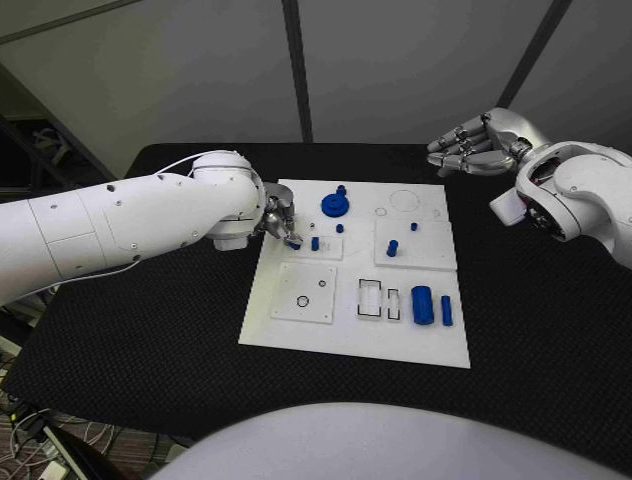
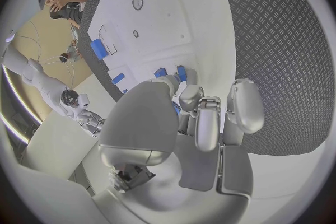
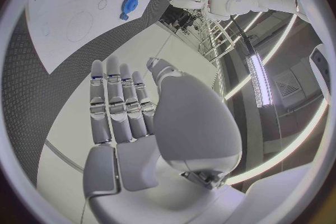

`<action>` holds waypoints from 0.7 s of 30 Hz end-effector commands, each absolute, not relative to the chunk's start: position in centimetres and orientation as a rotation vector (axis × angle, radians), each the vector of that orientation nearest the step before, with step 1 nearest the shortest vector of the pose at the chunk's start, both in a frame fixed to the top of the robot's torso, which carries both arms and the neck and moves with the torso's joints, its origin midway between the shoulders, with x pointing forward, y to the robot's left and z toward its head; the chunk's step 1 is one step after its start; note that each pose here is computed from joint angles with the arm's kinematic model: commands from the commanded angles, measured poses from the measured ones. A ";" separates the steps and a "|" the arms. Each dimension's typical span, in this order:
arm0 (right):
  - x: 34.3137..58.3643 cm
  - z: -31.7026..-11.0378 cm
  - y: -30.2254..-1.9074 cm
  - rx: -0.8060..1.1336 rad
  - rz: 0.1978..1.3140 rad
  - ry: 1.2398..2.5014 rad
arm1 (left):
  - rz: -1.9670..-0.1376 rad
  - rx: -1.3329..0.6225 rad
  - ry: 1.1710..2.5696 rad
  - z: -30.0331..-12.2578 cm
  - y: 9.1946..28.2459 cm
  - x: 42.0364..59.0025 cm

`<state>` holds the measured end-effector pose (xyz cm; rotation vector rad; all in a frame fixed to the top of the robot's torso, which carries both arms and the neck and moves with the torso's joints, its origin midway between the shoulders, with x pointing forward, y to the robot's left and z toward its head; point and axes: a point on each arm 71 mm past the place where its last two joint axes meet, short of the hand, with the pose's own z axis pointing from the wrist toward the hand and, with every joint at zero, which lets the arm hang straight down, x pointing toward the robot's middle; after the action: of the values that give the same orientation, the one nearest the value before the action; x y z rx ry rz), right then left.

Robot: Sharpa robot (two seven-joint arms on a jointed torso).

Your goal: Assemble the parts on the task board

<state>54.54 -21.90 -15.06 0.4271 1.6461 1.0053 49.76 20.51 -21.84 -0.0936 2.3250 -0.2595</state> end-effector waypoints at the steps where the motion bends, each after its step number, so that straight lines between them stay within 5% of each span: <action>1: 54.5 -14.9 -21.8 0.418 1.013 1.648 | -0.251 -0.052 2.355 -22.3 20.4 49.5; 21: 54.6 -15.0 -21.7 0.418 1.013 1.650 | -0.251 -0.037 2.368 -22.6 20.0 49.5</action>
<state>54.56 -21.86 -15.10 0.4265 1.6485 1.0061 49.93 20.26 -21.89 -0.0727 2.3282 -0.2521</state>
